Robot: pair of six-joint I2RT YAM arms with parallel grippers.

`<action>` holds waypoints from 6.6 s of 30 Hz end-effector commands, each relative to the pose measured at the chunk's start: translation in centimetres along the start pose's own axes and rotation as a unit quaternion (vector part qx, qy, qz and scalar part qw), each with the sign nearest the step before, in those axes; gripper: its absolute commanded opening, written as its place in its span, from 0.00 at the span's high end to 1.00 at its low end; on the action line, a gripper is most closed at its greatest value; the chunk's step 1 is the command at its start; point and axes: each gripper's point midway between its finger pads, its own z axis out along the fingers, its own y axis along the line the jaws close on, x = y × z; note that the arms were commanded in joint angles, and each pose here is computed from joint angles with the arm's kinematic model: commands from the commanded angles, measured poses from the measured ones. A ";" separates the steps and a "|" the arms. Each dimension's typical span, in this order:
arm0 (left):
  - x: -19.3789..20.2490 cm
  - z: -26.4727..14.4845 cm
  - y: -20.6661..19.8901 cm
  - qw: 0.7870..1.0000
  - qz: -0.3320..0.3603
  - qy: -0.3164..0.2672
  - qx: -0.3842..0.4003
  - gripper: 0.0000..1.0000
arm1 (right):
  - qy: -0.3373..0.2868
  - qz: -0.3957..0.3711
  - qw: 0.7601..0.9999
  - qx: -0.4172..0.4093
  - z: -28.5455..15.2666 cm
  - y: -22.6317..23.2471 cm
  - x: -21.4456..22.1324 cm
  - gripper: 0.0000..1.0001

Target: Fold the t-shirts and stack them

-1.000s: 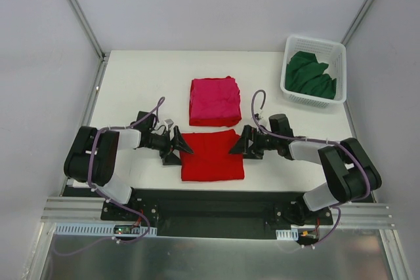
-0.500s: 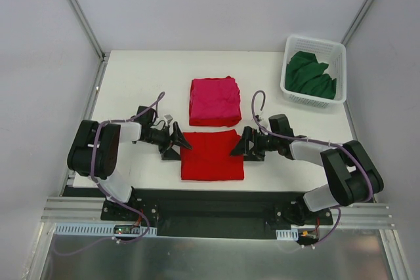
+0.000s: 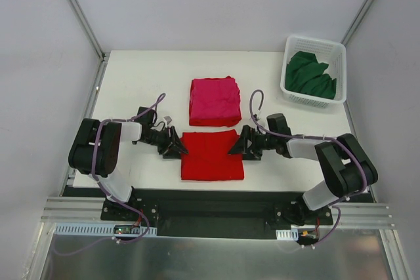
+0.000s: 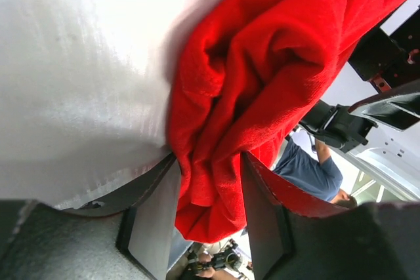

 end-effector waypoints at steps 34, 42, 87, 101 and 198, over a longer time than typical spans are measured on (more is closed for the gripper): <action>0.3 -2.9 -5.6 0.997 0.057 -0.049 0.031 1.00 | -0.014 -0.036 0.995 0.090 -3.0 1.5 -0.1 0.99; -1.1 -5.4 -10.5 0.991 0.090 -0.077 0.059 1.00 | -0.029 -0.045 0.994 0.095 -4.0 2.8 -0.9 0.99; -14.8 -9.1 -23.3 0.973 0.164 -0.132 0.098 1.00 | -0.134 -0.116 0.980 0.085 -7.3 11.7 -21.9 0.99; -18.8 -6.3 -21.2 0.981 0.133 -0.109 0.094 1.00 | -0.106 -0.080 0.988 0.083 -4.2 8.4 -25.4 0.99; -9.4 11.5 -14.8 0.996 0.063 0.067 0.010 0.01 | -0.259 0.050 0.965 -0.005 -12.9 5.0 -32.0 0.04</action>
